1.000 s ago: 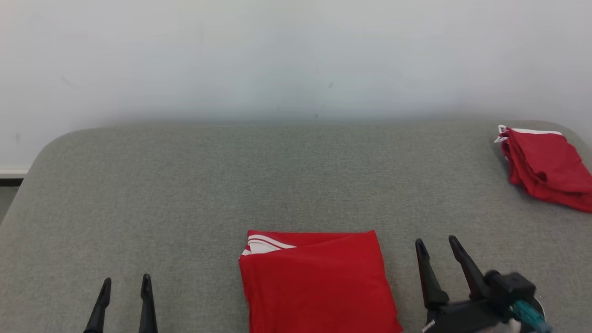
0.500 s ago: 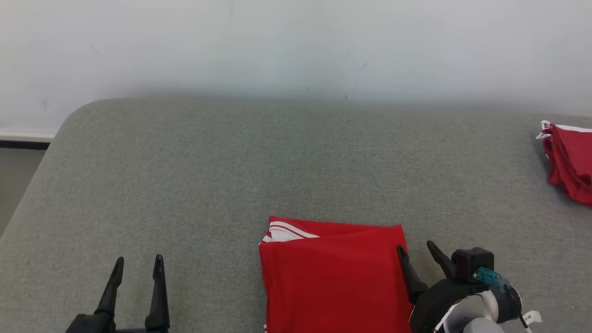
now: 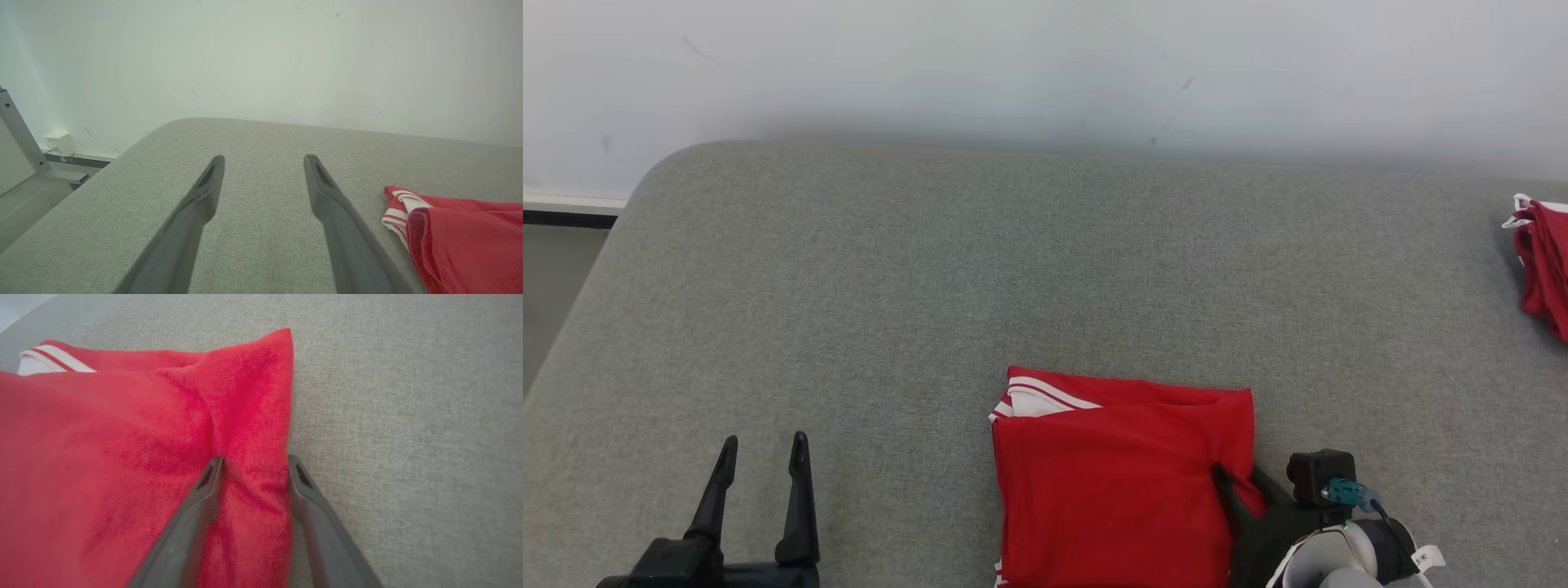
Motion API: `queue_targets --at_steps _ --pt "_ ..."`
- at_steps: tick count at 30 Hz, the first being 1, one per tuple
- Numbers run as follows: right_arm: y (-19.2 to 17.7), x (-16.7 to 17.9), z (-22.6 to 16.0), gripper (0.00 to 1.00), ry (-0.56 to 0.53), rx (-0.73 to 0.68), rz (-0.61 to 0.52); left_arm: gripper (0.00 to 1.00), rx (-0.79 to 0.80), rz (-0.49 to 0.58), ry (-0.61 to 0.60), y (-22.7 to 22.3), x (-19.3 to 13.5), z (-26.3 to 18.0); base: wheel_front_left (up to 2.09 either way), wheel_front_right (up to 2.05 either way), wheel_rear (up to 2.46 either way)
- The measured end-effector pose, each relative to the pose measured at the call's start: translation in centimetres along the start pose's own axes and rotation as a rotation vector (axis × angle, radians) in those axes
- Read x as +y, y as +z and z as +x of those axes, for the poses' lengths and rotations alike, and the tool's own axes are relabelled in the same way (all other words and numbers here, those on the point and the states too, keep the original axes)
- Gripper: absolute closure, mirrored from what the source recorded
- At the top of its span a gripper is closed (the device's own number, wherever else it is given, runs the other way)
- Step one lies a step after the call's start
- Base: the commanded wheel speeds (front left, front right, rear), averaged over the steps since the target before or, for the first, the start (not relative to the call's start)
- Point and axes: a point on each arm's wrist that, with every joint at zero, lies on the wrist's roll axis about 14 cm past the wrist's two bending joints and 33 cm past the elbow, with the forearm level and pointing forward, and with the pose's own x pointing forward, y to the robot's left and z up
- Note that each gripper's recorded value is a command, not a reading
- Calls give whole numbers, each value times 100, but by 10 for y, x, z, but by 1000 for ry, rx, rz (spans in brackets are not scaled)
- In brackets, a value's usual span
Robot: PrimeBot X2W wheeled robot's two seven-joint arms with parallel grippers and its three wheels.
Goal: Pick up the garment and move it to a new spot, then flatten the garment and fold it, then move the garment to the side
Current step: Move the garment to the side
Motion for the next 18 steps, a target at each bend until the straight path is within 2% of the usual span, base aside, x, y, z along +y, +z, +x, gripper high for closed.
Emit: queue_targets --at_steps 6,11,18 --pt "7 5 5 100 17 -12 6 0 5 -4 -8 -3 -3 5 0 0 0" --pt "53 -3 22 100 24 -93 -52 0 10 -6 -26 -6 -10 15 0 0 0" --pt "115 -49 39 100 -37 -171 -152 0 18 -8 -71 -13 -25 37 0 0 0"
